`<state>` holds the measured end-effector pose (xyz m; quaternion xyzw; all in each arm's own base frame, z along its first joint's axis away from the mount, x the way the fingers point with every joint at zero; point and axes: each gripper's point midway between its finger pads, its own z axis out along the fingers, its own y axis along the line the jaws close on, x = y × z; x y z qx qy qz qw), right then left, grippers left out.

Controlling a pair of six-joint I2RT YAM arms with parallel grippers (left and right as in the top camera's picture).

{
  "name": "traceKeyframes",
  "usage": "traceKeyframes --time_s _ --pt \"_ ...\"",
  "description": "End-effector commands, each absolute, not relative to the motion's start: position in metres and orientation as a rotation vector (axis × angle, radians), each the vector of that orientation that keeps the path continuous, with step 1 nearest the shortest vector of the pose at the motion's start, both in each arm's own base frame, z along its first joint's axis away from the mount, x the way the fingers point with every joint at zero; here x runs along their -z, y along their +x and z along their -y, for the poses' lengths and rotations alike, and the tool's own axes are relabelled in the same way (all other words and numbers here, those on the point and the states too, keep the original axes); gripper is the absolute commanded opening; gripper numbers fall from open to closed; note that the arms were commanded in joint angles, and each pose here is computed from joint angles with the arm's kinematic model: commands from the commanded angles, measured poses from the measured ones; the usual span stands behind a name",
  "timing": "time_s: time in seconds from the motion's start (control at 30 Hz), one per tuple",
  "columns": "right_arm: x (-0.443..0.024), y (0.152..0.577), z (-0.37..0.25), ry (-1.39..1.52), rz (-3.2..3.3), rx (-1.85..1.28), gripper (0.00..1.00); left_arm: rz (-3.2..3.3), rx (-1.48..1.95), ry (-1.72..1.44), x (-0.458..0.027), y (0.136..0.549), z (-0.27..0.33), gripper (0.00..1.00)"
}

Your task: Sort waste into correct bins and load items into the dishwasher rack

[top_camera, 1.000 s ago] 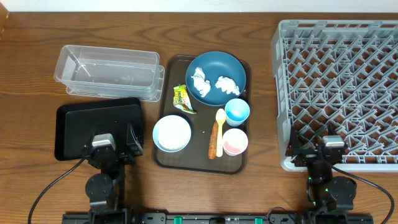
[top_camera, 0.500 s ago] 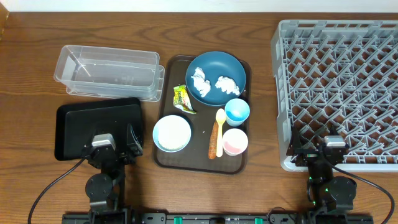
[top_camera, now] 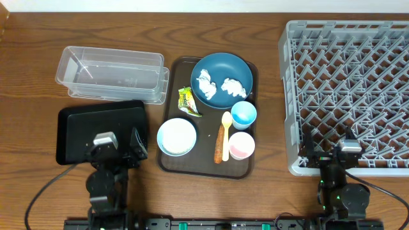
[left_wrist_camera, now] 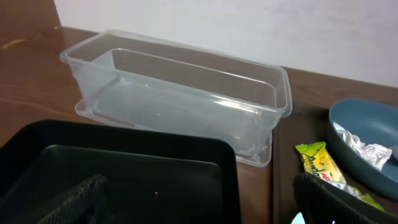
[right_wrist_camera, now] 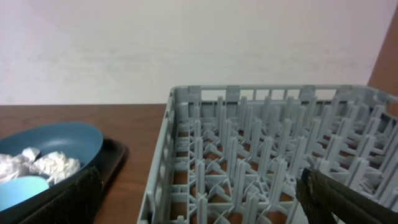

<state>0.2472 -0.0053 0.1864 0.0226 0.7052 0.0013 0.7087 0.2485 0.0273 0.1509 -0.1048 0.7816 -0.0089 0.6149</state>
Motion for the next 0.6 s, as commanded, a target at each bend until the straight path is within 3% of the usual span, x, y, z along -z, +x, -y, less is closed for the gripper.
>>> traceKeyframes --time_s 0.0,0.37,0.57 --pt "-0.216 0.246 0.006 0.027 -1.534 0.040 0.99 -1.801 0.044 -0.247 -0.184 0.259 -0.026 0.96" --pt "-0.244 0.293 -0.001 -0.013 -1.736 0.018 0.99 -2.150 0.169 -0.215 -0.210 0.308 -0.008 0.96" --pt "-0.239 0.322 -0.010 -0.049 -1.959 -0.028 0.99 -2.446 0.196 -0.198 -0.205 0.311 0.004 0.96"
